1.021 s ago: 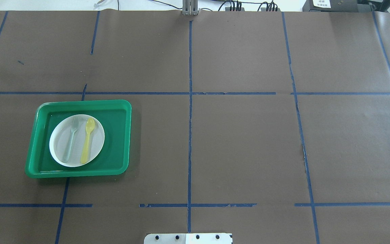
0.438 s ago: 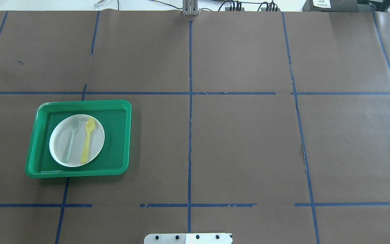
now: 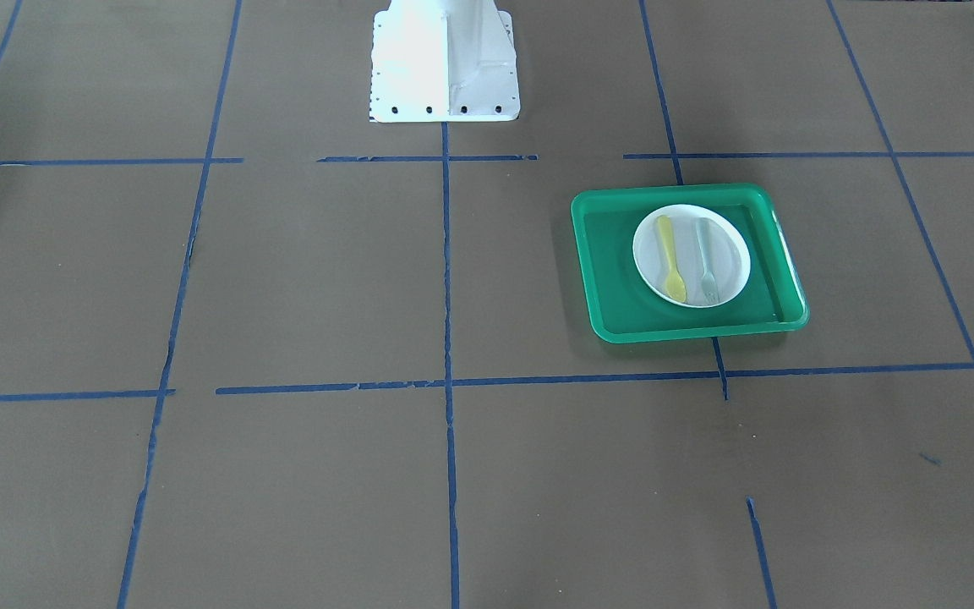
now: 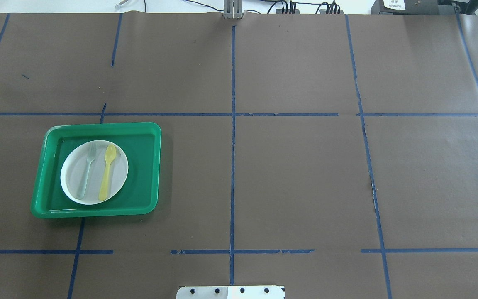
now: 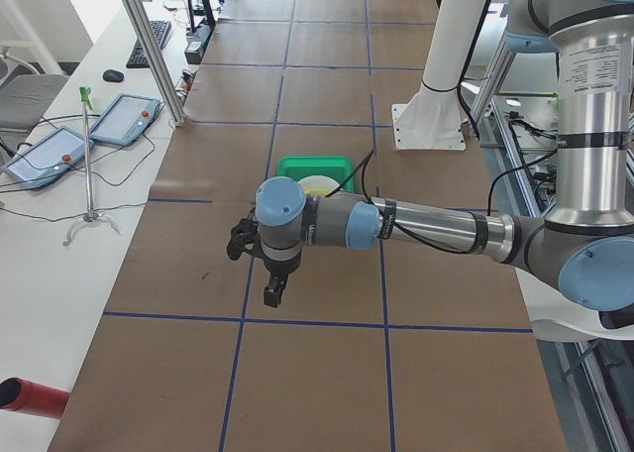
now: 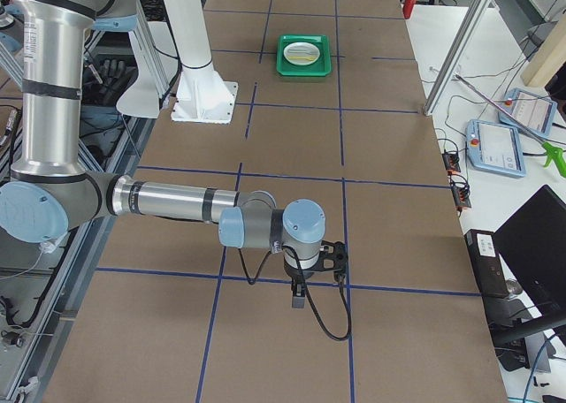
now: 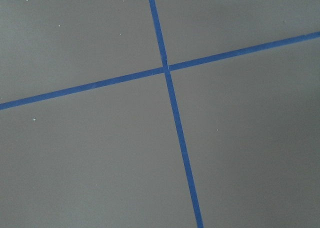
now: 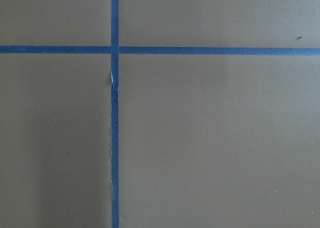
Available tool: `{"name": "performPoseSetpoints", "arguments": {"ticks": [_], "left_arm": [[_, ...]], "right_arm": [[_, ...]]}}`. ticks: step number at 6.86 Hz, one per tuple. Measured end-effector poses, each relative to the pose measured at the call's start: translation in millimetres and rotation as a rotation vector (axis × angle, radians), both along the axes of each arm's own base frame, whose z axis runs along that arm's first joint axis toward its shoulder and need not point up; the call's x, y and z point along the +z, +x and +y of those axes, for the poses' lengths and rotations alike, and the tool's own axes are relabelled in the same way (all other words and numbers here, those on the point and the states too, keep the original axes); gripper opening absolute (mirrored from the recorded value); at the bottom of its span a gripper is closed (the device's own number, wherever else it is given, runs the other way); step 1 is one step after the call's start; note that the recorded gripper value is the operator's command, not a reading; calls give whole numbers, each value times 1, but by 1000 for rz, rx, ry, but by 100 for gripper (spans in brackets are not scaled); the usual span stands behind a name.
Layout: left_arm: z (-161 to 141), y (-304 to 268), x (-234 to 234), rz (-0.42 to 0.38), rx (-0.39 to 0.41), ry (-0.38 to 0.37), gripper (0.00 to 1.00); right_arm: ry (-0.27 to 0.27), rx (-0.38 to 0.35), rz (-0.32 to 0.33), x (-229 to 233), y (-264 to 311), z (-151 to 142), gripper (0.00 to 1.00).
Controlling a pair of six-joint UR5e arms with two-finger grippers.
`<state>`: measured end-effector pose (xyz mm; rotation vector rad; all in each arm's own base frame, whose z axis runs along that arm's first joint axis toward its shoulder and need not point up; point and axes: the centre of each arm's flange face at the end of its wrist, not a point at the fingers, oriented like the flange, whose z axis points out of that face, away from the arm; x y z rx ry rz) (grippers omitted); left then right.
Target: Place spoon
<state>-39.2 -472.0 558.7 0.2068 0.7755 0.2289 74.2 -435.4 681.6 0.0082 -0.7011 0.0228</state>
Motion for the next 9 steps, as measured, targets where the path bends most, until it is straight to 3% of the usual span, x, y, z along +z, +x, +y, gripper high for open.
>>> {"name": "performPoseSetpoints", "arguments": {"ticks": [1,4,7,9], "left_arm": [[-7,27,-35,12,4,20,100],[3,148,-120,49,-74,-43,100],[15,307,-137,110,-153,-81,98],[17,387,-145,100,-171,-102,78]], "right_arm": [[0,0,0,0,0,0,100],[0,0,0,0,0,0,100],[0,0,0,0,0,0,100],[0,0,0,0,0,0,100]]}}
